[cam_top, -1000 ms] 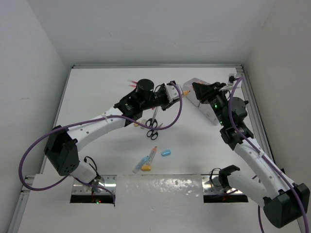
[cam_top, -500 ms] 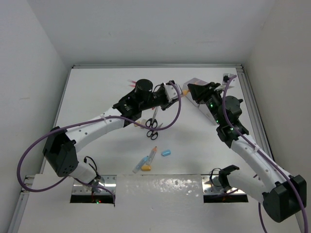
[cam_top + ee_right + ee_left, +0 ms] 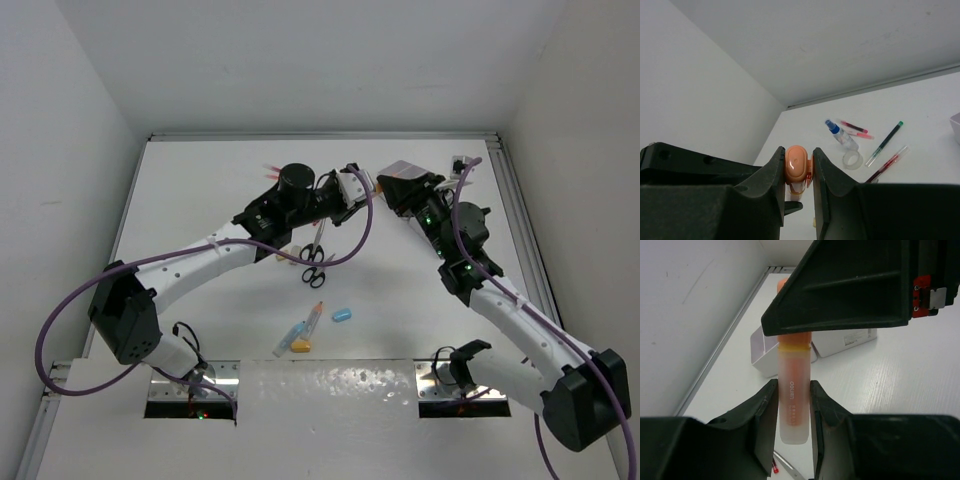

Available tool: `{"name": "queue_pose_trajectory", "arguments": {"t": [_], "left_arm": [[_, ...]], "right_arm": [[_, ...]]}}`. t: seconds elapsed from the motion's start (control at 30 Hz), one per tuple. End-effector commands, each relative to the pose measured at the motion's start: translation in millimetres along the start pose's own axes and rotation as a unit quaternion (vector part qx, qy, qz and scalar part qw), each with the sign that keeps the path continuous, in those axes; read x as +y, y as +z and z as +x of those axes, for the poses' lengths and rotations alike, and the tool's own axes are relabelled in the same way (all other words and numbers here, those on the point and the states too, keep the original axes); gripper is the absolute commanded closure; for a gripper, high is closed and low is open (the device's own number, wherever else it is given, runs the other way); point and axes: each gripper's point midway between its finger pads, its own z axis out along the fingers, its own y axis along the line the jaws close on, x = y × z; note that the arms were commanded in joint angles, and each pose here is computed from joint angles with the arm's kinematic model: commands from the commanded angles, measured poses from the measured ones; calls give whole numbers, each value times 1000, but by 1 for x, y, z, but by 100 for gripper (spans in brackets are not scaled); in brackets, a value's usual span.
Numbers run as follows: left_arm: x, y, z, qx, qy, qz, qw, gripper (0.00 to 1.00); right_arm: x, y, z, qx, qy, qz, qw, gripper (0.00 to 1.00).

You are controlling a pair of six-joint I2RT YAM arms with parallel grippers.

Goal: Sort the stationery into containers
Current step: Close the pen cap on the pen.

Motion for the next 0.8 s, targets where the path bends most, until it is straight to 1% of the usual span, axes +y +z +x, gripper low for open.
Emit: {"name": "queue_pose_trajectory", "arguments": {"t": [0.0, 0.1, 0.13, 0.17, 0.2, 0.23, 0.33, 0.43, 0.47, 0.57, 0.6, 0.67, 0.7, 0.73, 0.77], "left_arm": [[16, 0, -55, -93, 44, -31, 994, 100], [12, 2, -65, -127, 92, -21, 987, 100], [11, 3, -65, -135, 97, -20, 986, 100], [17, 1, -74, -156, 108, -32, 981, 100], [20, 1, -78, -165, 112, -35, 979, 100], [23, -1, -87, -184, 121, -37, 975, 100], [24, -7, -96, -210, 143, -29, 967, 100], [26, -12, -99, -219, 149, -20, 964, 100], [25, -12, -100, -220, 150, -15, 964, 100], [22, -16, -104, -234, 137, -1, 963, 100], [16, -15, -102, -236, 134, 11, 962, 100], [7, -15, -105, -246, 123, 29, 961, 100], [2, -13, -103, -248, 122, 37, 960, 100], [-3, -12, -105, -252, 116, 43, 960, 100], [-5, -10, -104, -253, 111, 44, 960, 100]], "right_arm": [[5, -2, 26, 35, 18, -16, 999, 100], [8, 1, 38, 49, 22, -26, 998, 100], [11, 2, 51, 72, 19, -38, 996, 100], [15, 1, 59, 86, 12, -51, 995, 100], [15, -1, 63, 92, 6, -54, 994, 100], [9, -2, 76, 110, -6, -46, 993, 100], [-12, -12, 97, 139, -18, -15, 990, 100], [-38, -25, 118, 162, -51, 19, 985, 100], [-38, -25, 119, 164, -56, 17, 985, 100], [-44, -32, 143, 192, -65, 14, 979, 100], [-44, -33, 156, 209, -60, 5, 976, 100], [-31, -29, 159, 202, -36, -34, 978, 100], [-31, -31, 173, 222, -23, -52, 973, 100], [-24, -27, 170, 209, -15, -70, 975, 100], [-21, -23, 171, 211, -5, -77, 975, 100]]}}
